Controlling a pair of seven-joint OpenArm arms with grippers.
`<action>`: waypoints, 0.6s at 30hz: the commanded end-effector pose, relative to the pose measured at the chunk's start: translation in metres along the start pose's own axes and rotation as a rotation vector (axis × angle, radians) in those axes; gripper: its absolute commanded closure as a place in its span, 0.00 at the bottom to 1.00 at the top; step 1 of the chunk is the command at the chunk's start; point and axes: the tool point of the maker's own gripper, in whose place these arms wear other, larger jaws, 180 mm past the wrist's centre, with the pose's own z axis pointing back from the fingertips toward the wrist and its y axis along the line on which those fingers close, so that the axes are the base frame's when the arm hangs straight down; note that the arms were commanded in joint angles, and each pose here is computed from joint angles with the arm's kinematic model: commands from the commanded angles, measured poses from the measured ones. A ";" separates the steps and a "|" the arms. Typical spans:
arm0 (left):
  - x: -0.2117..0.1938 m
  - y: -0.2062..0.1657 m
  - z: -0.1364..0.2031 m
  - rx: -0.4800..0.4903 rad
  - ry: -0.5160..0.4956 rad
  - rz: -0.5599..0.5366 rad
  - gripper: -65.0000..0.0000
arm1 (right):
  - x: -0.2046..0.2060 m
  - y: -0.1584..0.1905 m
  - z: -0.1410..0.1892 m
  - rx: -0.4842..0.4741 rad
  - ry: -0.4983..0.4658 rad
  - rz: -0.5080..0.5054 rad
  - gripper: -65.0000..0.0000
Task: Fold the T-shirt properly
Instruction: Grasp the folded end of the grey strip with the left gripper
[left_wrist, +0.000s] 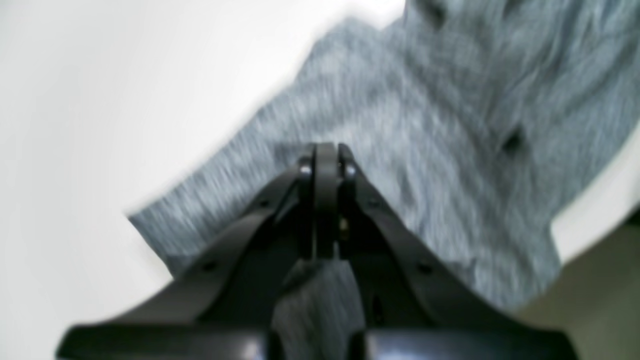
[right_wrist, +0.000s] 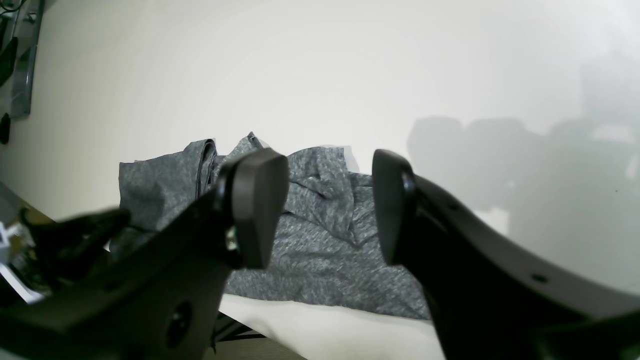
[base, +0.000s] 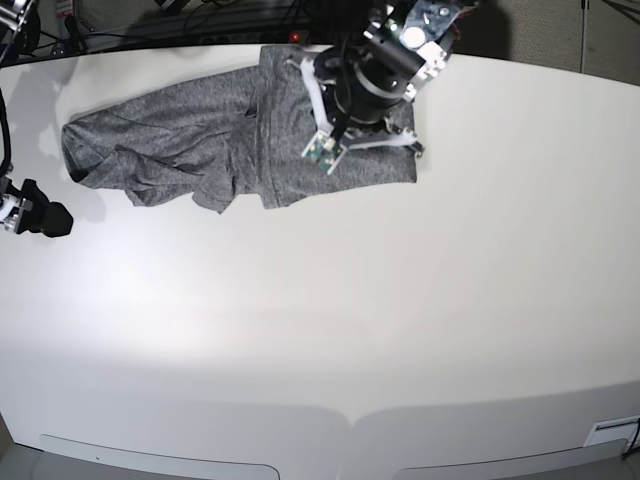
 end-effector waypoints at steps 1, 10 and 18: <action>0.006 0.009 0.003 0.025 -0.026 -0.003 1.00 | 0.020 0.002 0.010 0.000 -0.046 0.040 0.52; -0.067 0.033 -0.003 0.028 0.163 -0.056 1.00 | 0.019 0.002 0.010 -0.001 -0.045 0.039 0.52; -0.136 0.080 -0.020 0.176 0.340 -0.134 1.00 | 0.008 0.006 0.002 0.020 -0.016 0.020 0.52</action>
